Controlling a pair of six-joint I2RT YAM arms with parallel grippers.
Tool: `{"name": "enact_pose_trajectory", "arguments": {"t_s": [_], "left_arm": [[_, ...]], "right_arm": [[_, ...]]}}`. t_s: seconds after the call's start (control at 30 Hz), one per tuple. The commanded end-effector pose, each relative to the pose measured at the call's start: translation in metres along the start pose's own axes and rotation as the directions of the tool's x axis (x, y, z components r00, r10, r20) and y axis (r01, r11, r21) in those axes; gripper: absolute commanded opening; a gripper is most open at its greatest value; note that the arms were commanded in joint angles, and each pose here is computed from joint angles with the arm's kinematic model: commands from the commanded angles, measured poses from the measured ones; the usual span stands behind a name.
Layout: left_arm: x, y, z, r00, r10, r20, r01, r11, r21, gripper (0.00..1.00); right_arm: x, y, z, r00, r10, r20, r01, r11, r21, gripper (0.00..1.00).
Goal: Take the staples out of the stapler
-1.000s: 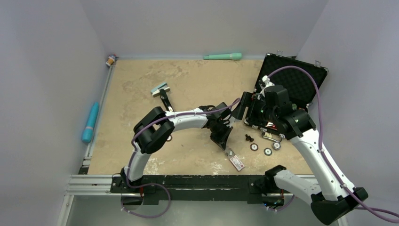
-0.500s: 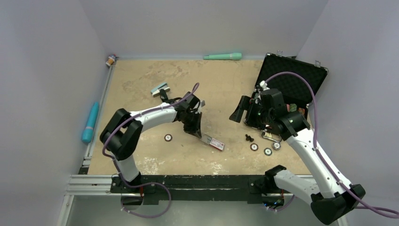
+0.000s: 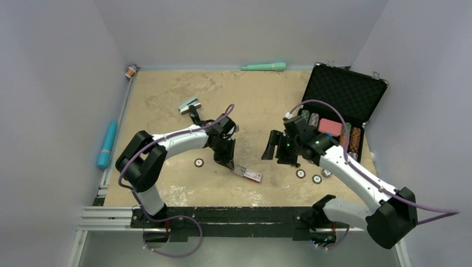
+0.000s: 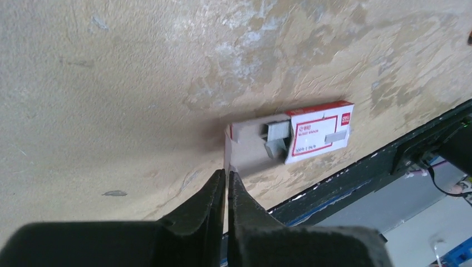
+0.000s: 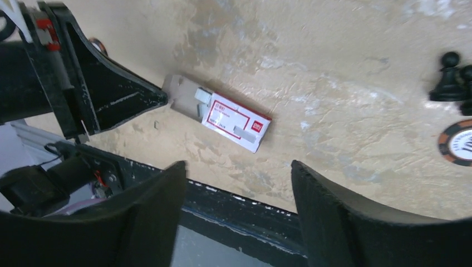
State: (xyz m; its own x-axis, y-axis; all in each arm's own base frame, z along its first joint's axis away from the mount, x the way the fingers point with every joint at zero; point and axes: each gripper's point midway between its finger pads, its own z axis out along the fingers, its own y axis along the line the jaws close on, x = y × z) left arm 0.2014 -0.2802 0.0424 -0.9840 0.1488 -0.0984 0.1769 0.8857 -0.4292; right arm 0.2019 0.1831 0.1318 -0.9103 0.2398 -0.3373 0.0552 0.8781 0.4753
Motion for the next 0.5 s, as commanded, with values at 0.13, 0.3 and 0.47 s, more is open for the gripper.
{"name": "enact_pose_trajectory", "arguments": {"t_s": [0.13,0.3,0.47], "left_arm": [[0.013,0.009,-0.008,0.999,-0.030,-0.039,0.028,0.999,-0.042,0.51],[0.001,0.006,-0.043,0.998,0.044,0.033,-0.041,0.995,-0.090,0.15],[-0.003,0.030,-0.064,0.990,0.122,0.064,-0.106,0.970,-0.217,0.00]], "right_arm": [[0.031,0.001,0.021,0.999,0.019,-0.044,-0.018,1.000,0.017,0.43],[0.049,-0.027,0.026,0.998,0.018,-0.059,-0.013,0.997,0.079,0.26],[0.061,-0.034,0.035,0.997,0.032,-0.075,-0.028,0.998,0.056,0.13]]}}
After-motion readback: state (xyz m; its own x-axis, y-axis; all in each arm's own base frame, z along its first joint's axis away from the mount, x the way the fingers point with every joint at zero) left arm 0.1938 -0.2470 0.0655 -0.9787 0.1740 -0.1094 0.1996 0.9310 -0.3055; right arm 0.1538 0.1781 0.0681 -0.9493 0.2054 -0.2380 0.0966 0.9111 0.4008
